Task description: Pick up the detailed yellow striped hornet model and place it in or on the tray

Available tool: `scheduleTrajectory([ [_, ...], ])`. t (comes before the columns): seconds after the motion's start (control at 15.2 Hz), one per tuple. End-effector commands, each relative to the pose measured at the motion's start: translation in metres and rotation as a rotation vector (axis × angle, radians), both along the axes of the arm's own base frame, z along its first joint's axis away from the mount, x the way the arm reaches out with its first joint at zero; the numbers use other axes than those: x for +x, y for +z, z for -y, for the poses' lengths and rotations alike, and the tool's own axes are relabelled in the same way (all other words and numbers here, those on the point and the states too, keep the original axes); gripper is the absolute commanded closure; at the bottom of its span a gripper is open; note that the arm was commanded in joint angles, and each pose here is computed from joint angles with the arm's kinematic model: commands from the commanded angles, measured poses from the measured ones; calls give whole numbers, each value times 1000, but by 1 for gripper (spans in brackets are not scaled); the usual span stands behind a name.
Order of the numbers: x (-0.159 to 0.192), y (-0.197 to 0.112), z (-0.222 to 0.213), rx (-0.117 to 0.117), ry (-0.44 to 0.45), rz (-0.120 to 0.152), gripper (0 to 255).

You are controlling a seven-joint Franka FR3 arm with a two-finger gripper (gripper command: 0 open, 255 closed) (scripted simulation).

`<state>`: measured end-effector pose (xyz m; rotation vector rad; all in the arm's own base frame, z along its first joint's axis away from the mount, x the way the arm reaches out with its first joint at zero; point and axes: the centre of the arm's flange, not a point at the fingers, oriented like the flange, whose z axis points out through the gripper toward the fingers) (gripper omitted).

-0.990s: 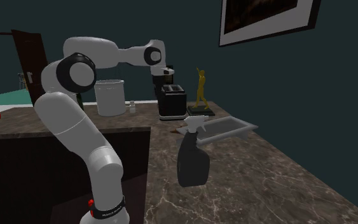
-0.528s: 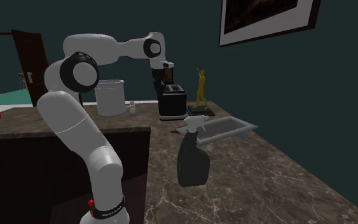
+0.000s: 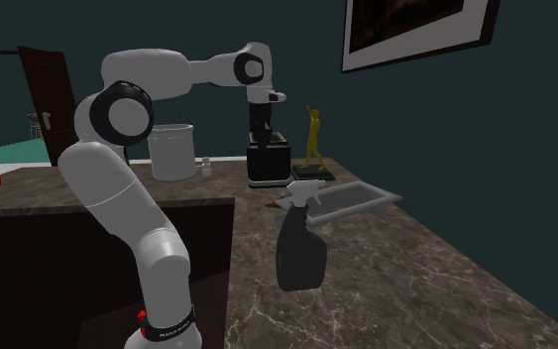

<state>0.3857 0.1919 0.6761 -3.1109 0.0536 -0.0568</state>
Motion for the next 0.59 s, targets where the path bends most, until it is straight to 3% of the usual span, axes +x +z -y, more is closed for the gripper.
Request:
scheduleTrajectory([
  [0.0,12,1,24,0,1,0,255],
  [0.53,53,6,121,0,1,0,255],
])
